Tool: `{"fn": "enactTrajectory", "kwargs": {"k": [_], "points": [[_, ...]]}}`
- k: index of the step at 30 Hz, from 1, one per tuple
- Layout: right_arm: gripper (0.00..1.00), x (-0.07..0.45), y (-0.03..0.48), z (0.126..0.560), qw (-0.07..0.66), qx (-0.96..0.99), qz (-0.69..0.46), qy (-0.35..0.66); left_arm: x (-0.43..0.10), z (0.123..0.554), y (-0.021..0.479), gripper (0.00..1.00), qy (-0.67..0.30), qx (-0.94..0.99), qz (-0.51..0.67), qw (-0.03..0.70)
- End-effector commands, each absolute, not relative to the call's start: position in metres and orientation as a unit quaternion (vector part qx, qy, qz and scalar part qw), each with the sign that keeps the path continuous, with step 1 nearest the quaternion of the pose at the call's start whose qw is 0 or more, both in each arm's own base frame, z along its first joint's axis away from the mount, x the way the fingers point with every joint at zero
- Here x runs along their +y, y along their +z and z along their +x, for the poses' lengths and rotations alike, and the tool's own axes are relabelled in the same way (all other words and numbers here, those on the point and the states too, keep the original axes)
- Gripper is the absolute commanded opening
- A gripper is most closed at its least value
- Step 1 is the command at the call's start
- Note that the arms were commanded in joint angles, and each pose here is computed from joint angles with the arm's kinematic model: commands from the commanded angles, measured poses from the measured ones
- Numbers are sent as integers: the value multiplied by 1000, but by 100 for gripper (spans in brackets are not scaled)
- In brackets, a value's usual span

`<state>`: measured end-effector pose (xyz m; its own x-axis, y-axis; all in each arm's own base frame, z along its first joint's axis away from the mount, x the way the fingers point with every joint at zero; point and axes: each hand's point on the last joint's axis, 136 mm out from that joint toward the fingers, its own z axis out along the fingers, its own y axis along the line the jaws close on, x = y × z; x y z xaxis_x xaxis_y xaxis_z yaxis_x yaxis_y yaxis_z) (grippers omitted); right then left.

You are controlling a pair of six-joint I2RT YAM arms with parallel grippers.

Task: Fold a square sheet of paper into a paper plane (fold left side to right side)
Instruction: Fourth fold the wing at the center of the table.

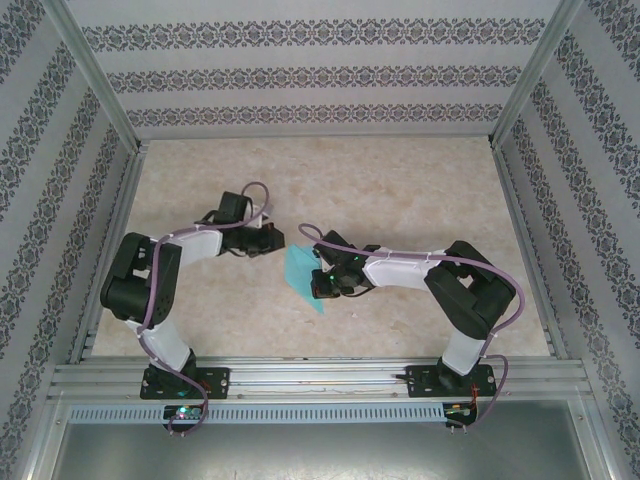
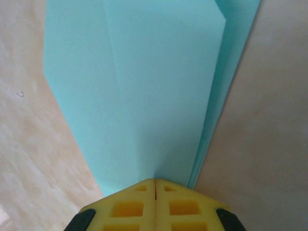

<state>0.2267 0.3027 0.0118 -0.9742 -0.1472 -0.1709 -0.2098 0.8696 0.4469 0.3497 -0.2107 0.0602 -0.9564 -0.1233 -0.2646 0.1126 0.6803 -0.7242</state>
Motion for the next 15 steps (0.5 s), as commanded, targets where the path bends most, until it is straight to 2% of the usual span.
{"fn": "enactTrajectory", "kwargs": {"k": [1,6,15], "points": [[0,239,-36,181,-33,990,-75,117,-240,348,68,8,-436,888,16,148],[0,240,-36,181,-33,990,-74,119,-255,350,50,7,-426,896,30,124],[0,256,-23,190,-14,984,-74,159,-242,341,8,4,-378,920,16,96]]}}
